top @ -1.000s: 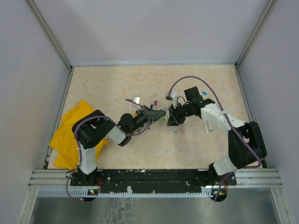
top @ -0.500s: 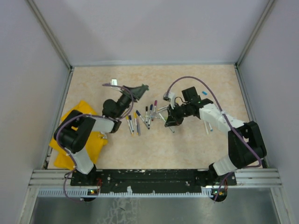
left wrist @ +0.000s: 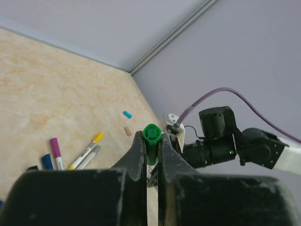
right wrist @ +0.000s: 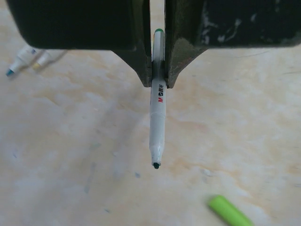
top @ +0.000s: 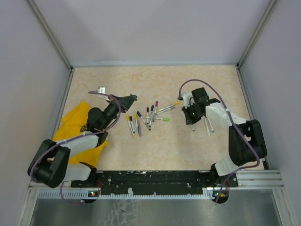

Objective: Open the pen caps
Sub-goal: Place the pen at the center of the board.

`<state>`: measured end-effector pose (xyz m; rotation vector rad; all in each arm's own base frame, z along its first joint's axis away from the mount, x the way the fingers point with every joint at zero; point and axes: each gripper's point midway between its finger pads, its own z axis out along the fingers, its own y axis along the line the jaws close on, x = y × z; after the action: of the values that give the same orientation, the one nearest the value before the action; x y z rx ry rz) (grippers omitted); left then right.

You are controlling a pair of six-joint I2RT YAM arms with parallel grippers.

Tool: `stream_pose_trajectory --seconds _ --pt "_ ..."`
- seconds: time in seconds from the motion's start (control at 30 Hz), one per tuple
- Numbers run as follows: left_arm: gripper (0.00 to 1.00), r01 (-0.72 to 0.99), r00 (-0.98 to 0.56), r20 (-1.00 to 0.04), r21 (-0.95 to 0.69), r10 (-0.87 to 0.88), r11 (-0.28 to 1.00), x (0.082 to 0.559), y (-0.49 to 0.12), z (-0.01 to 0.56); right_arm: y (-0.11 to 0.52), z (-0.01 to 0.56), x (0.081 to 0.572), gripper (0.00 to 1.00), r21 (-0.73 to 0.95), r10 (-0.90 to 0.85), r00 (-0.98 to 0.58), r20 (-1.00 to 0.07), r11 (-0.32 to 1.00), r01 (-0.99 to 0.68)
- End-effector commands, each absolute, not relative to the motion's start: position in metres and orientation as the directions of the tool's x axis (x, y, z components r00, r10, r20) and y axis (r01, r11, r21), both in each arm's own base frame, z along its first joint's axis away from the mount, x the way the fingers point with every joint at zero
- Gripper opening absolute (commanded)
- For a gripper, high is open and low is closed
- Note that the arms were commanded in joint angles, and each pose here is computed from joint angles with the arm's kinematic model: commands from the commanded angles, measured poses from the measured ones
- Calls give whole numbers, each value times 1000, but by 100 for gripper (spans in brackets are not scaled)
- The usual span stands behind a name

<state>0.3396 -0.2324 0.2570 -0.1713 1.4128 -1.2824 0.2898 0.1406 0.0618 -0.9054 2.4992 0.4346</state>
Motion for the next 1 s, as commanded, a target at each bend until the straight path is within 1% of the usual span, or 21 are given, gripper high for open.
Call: stream_pose_trajectory --seconds 0.0,0.1,0.17,0.33,0.47,0.53,0.63,0.67,0.77,0.8,0.97 --pt "0 521 -337 -728 -673 -597 526 312 -219 229 78 46 293 0 -70 -504 -767 -396 850 -522" --pt "0 535 -339 -762 -639 -552 553 294 -212 220 61 47 294 0 -99 -471 -787 -398 875 -474" --pt "0 530 -357 -768 -635 -532 562 285 -210 211 52 47 296 0 -89 -440 -802 -405 892 -444" --pt "0 555 -400 -763 -643 -508 528 267 -213 201 44 42 298 0 -81 -414 -825 -386 906 -416" --pt "0 571 -436 -754 -653 -491 497 258 -218 197 41 37 298 5 -91 -414 -832 -371 907 -411" --pt "0 574 -446 -751 -657 -486 489 256 -219 196 40 35 298 12 -96 -415 -834 -363 907 -410" --pt "0 571 -451 -747 -662 -489 486 253 -218 194 40 35 297 14 -94 -416 -835 -359 907 -411" --pt "0 570 -452 -746 -663 -489 486 253 -217 193 40 35 297 18 -92 -416 -835 -361 907 -412" --pt "0 565 -460 -739 -671 -491 480 251 -217 190 40 36 297 20 -90 -416 -834 -363 906 -413" --pt "0 565 -464 -737 -673 -492 477 250 -218 189 41 37 297 24 -89 -419 -832 -365 905 -416" --pt "0 558 -494 -720 -693 -487 457 247 -221 184 42 41 299 26 -87 -418 -827 -377 904 -418"
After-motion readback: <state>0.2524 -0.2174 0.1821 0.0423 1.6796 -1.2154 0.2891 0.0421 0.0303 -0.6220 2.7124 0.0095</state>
